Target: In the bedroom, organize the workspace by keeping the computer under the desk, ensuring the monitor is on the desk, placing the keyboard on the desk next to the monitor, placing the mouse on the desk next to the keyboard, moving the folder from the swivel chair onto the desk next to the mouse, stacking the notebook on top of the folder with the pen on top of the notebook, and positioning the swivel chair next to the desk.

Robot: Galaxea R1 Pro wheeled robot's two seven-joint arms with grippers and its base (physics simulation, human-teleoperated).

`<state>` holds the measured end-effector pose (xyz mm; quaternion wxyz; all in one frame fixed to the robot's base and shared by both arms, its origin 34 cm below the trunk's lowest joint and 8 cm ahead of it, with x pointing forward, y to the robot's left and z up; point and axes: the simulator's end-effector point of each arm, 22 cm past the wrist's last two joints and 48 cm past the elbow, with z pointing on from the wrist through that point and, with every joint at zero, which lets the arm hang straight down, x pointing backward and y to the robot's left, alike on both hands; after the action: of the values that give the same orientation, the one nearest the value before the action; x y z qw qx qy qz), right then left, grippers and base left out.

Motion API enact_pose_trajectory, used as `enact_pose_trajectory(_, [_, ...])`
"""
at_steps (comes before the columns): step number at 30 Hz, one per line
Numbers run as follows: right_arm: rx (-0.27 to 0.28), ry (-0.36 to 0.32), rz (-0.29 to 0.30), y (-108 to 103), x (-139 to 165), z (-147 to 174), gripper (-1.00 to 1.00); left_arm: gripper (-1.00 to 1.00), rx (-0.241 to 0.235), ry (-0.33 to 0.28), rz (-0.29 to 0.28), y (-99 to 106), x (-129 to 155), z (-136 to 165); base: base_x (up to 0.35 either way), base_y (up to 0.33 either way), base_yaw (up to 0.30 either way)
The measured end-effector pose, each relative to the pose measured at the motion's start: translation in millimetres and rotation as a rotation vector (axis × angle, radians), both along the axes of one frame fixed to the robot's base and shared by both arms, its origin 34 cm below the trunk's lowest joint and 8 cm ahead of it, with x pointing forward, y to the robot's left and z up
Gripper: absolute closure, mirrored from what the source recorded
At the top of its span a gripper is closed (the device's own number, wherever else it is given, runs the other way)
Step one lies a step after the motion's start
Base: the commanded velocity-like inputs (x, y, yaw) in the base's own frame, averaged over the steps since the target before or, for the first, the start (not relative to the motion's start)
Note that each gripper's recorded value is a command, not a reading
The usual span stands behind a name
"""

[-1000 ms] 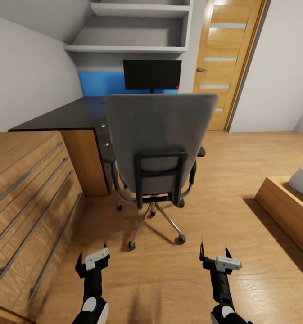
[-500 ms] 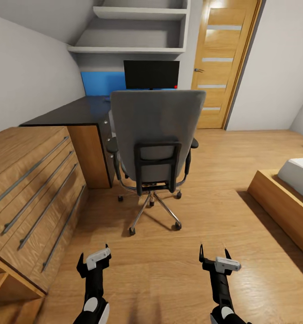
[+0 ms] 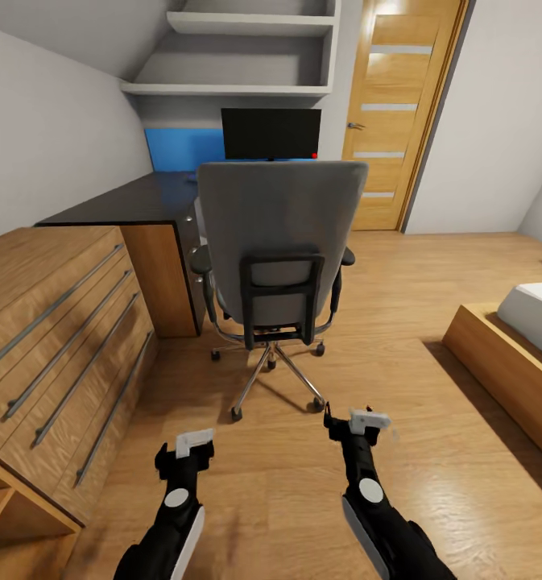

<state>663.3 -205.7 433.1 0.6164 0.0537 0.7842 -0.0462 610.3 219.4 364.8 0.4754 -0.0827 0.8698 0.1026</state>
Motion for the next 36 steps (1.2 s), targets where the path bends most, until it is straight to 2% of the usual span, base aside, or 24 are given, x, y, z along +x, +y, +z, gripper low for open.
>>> enact_pose_trajectory(4, [0.0,0.109,0.046,18.9,11.5,27.1,-1.0,-1.0,-0.011,0.052,-0.023,-9.3,20.9,16.6,0.0,0.0,0.0])
enact_pose_trajectory(7, [0.0,0.126,0.064,25.3,14.9,46.8,-1.0,-1.0,-0.024,0.072,-0.074,-32.0,28.1,25.3,0.0,0.0,0.0])
enact_pose_trajectory(8, [0.001,0.13,0.07,27.1,15.4,53.9,-1.0,-1.0,-0.036,0.061,-0.129,-56.6,32.6,35.2,0.0,0.0,0.0])
enact_pose_trajectory(10, [-0.001,0.135,0.074,28.4,14.9,54.6,-1.0,-1.0,-0.044,0.053,-0.168,-74.4,33.7,40.5,0.0,0.0,0.0])
enact_pose_trajectory(11, [-0.003,0.133,0.074,28.2,14.5,54.5,-1.0,-1.0,-0.057,0.033,-0.208,-94.2,34.9,47.5,0.0,0.0,0.0])
enact_pose_trajectory(14, [0.002,0.103,0.071,26.4,16.0,58.8,-1.0,-1.0,-0.079,-0.032,-0.236,-110.9,40.9,63.1,0.081,0.0,0.0])
enact_pose_trajectory(17, [0.006,0.083,0.068,25.3,16.7,60.8,-1.0,-1.0,-0.092,-0.084,-0.237,-115.4,45.6,73.6,0.219,0.0,0.0])
enact_pose_trajectory(22, [0.004,0.08,0.067,24.3,15.5,55.6,-1.0,-1.0,-0.101,-0.114,-0.236,-117.3,48.2,79.4,0.289,0.0,0.0])
enact_pose_trajectory(25, [0.001,0.082,0.067,24.3,14.6,51.6,-1.0,-1.0,-0.102,-0.121,-0.235,-117.5,48.7,80.6,0.314,0.0,0.0])
enact_pose_trajectory(31, [-0.009,0.075,0.111,43.1,10.6,47.7,-1.0,-1.0,-0.104,-0.122,-0.234,-117.7,48.7,80.4,0.324,0.0,0.0])
enact_pose_trajectory(36, [-0.014,0.078,0.117,45.7,9.6,45.5,-1.0,-1.0,-0.103,-0.12,-0.235,-117.7,48.3,79.3,0.326,0.0,0.0])
